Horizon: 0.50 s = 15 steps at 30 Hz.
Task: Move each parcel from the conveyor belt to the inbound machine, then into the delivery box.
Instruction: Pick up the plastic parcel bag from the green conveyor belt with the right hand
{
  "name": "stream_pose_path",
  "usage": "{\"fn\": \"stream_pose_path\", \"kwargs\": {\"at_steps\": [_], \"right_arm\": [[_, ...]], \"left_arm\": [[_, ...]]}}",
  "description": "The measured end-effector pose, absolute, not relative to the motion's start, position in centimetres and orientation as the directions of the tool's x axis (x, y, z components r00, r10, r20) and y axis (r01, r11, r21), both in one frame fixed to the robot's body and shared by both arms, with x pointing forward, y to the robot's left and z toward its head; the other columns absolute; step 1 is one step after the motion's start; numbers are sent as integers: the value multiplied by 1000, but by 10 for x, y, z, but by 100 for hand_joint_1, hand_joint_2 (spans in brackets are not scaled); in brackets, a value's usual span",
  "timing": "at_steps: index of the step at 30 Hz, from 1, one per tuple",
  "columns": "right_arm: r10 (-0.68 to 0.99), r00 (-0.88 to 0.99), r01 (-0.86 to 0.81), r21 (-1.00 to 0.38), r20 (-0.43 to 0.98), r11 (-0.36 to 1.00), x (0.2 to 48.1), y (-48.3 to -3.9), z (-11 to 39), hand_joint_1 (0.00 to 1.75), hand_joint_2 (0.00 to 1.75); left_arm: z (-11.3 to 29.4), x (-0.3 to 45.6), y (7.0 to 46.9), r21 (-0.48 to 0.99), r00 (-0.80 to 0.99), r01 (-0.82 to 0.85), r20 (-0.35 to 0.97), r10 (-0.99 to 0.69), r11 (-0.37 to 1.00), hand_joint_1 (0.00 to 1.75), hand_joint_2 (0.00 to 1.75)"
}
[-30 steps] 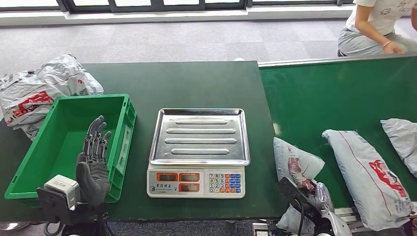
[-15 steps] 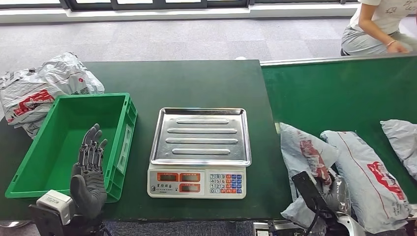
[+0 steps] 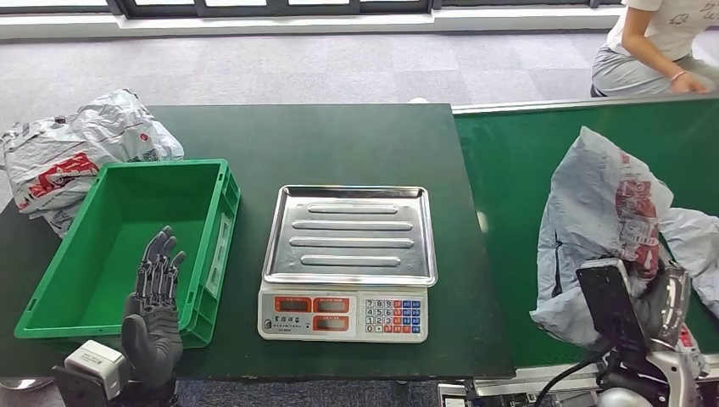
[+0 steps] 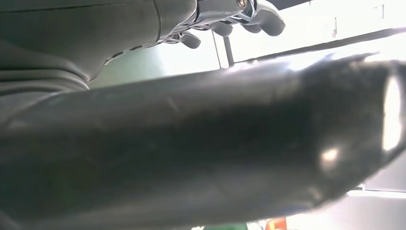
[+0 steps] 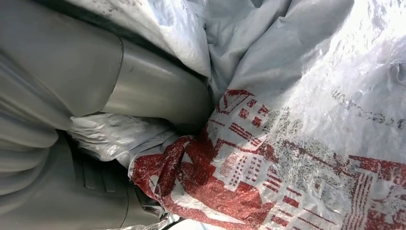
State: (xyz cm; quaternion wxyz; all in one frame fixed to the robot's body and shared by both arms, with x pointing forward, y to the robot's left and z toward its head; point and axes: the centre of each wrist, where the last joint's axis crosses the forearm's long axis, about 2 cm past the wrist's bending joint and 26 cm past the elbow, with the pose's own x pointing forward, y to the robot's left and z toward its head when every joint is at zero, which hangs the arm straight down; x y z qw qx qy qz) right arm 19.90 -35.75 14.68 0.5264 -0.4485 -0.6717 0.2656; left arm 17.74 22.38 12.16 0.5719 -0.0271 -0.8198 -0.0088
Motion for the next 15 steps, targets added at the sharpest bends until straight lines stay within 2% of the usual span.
{"fn": "stream_pose_path", "kwargs": {"at_steps": [10,15], "right_arm": [[872,-169,356,-796,460,490,298,-341,172,175,175],[862,-194,330,-796,468,507,319,-332,173,175,175]], "left_arm": [[122,190,218,-21,-354,74,934,46,997,0,0],[119,191,217,-26,-344,79,938,52,997,0,0]]}}
